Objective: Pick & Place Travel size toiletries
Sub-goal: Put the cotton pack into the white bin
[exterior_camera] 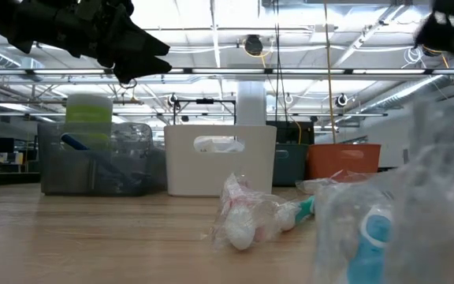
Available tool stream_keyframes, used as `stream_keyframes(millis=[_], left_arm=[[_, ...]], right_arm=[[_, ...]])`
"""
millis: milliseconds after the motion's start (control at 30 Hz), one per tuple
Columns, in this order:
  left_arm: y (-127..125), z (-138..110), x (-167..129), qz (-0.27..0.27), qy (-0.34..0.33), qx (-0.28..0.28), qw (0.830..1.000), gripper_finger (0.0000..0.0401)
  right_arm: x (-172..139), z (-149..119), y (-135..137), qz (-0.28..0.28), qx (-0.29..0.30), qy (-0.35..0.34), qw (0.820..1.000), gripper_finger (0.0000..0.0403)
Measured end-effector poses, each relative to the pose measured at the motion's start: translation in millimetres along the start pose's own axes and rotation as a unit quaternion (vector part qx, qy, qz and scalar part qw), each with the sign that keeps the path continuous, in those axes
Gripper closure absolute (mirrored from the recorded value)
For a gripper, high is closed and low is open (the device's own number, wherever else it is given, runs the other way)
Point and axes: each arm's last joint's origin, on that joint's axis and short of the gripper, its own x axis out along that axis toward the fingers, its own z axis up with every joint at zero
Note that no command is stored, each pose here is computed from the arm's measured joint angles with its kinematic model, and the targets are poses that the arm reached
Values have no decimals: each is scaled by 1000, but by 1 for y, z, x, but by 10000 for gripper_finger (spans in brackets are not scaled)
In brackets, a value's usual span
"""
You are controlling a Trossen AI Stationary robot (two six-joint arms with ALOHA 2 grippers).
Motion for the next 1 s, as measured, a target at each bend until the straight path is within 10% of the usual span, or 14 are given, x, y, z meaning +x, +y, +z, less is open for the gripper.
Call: stream_keyframes(millis=[400, 833, 1000], left_arm=[[0, -1, 0, 1, 3, -13, 1000, 141], [0, -2, 0, 1, 9, -11, 1000, 141], [0, -3, 0, 2, 15, -10, 1000, 141]], right_arm=[[31, -27, -16, -46, 82, 140, 986, 204], [29, -19, -20, -39, 84, 150, 984, 381], [22, -11, -20, -20, 83, 157, 984, 390]])
